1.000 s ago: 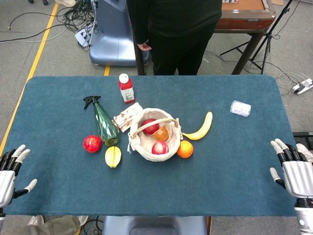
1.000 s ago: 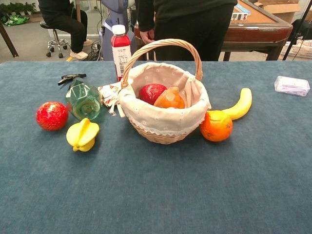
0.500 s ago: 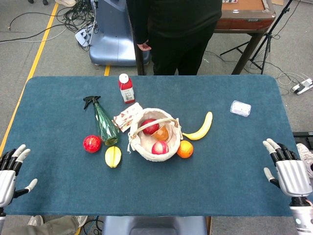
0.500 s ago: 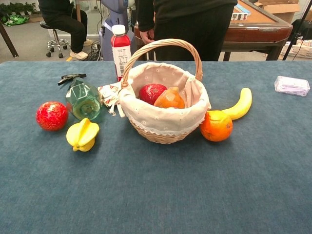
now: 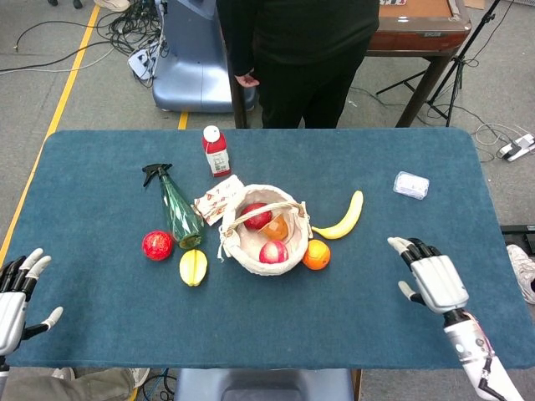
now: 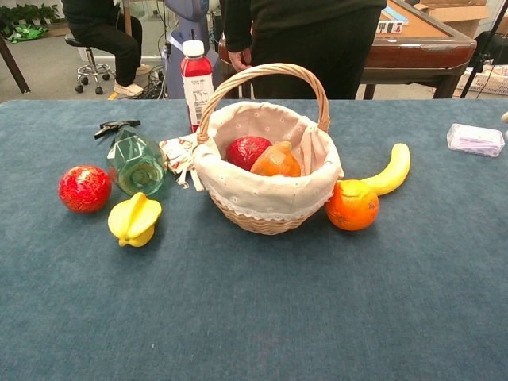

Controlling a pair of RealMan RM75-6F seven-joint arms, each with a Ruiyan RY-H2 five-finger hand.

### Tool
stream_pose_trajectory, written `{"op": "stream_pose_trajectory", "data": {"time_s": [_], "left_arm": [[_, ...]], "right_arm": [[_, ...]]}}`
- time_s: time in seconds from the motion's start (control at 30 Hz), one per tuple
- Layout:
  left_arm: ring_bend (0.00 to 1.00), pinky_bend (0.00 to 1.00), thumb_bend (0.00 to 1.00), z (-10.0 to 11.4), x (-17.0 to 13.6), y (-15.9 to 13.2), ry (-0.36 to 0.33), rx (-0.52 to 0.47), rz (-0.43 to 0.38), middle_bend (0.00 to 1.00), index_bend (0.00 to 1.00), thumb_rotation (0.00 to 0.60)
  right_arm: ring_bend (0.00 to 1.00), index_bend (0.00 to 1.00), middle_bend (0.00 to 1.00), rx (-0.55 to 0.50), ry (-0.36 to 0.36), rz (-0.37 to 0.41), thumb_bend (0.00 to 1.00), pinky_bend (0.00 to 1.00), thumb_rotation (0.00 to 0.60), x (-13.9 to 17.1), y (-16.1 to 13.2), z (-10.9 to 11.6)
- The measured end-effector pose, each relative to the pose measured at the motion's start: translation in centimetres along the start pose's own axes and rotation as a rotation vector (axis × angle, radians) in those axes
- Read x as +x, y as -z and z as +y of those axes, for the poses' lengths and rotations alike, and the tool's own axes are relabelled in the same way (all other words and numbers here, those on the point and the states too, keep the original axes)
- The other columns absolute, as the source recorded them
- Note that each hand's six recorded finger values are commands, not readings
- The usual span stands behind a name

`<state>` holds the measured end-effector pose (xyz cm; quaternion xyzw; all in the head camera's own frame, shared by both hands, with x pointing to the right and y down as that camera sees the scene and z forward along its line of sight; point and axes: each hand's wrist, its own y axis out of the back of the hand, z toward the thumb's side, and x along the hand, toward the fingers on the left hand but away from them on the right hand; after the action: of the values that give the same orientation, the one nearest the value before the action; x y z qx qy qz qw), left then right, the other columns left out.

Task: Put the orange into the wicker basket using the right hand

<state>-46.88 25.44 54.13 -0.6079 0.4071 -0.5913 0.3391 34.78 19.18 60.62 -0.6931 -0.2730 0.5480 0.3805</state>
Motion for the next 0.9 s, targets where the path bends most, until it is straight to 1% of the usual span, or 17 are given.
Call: {"op": "stream_pose_trajectory", "data": {"time_s": [0.27,0.37,0.5,0.67,0.9], "left_arm": [[0.00,0.04,0.25,0.0,-0.1,0.0,-0.002,-0.001,0.002,0.00,0.15,0.600],[0.00,0.04,0.25,0.0,-0.2,0.1,0.000,-0.001,0.004,0.00,0.15,0.600],[0.00,0.04,0.25,0.0,-0.3,0.2,0.000,-0.001,0.005,0.00,0.19,0.600],[0.00,0.04,0.25,0.0,-0.3,0.3,0.001,-0.001,0.009,0.00,0.19,0.600],[0.00,0.04,0.25,0.0,-0.3,0.3,0.001,-0.002,0.006,0.00,0.19,0.600]], "right_arm": [[0.14,0.14,0.23,-0.078,-0.108,0.060,0.20,0.33,0.600,-3.8,-3.4,-2.3],[0.14,0.14,0.23,-0.110,-0.136,0.074,0.18,0.33,0.600,-5.2,-4.5,-2.9],[0.14,0.14,0.23,-0.145,-0.163,0.084,0.16,0.33,0.600,-6.6,-5.5,-3.7],[0.14,0.14,0.23,-0.192,-0.184,0.082,0.15,0.33,0.600,-8.2,-6.3,-4.5],[0.14,0.14,0.23,-0.232,-0.205,0.086,0.15,0.33,0.600,-9.7,-7.4,-5.6]]}}
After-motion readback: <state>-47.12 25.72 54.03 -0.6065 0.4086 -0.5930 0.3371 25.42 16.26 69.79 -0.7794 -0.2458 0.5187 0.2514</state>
